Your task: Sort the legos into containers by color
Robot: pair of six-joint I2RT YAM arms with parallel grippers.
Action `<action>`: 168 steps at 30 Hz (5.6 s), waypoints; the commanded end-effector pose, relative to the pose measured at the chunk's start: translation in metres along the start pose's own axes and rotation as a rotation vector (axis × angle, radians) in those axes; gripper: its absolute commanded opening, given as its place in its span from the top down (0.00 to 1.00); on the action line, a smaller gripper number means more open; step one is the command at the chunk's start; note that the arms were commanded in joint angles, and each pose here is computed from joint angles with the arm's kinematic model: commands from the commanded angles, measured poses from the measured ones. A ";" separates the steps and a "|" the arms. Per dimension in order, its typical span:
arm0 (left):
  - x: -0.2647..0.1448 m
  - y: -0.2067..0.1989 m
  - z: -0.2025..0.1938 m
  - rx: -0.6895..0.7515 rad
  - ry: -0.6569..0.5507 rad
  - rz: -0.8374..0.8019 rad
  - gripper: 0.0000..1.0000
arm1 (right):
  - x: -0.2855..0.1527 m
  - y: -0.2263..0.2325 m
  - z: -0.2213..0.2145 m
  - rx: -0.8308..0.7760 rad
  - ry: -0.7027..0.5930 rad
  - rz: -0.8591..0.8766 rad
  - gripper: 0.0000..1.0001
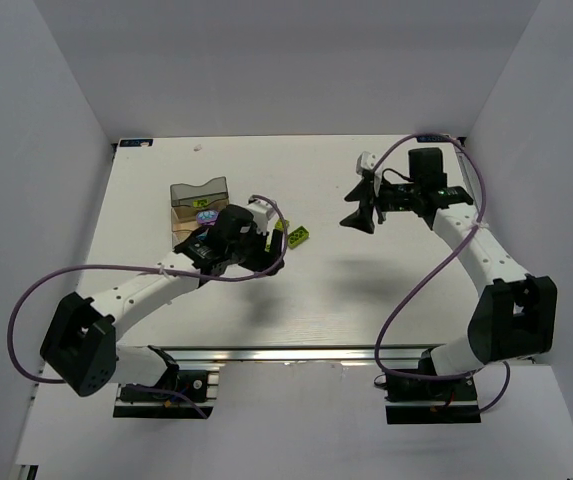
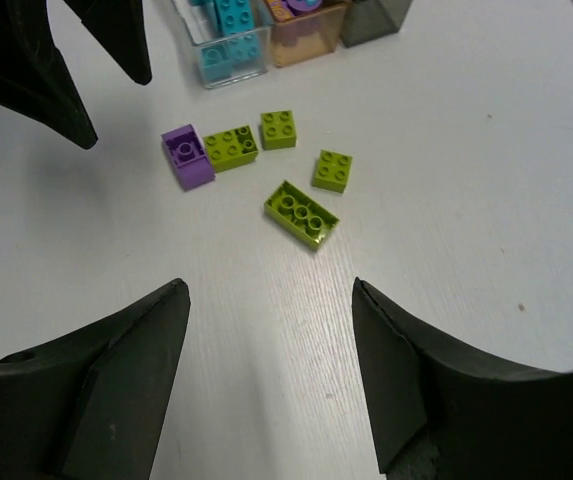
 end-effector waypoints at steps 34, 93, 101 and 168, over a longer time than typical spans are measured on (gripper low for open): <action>0.068 0.054 -0.023 0.510 0.344 0.298 0.31 | -0.043 0.000 -0.026 0.090 0.043 -0.138 0.30; -0.029 0.144 0.113 0.324 0.018 0.615 0.91 | -0.035 0.007 -0.041 0.248 0.028 -0.127 0.89; -0.017 0.171 0.125 0.543 0.114 0.647 1.00 | -0.036 0.010 -0.043 0.262 0.034 -0.123 0.88; -0.119 0.127 0.060 -0.622 -0.449 0.394 0.02 | 0.105 0.010 -0.078 -0.647 0.223 0.610 0.19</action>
Point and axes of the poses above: each gripper's point midway between its finger pads, its own x axis out along the fingers, its own y axis along the line the jaws close on, z = x × y, the point moved 2 cm from there along -x, back along the fingers, and after that the axes turned 13 degrees about -x, right-handed, at the moved point
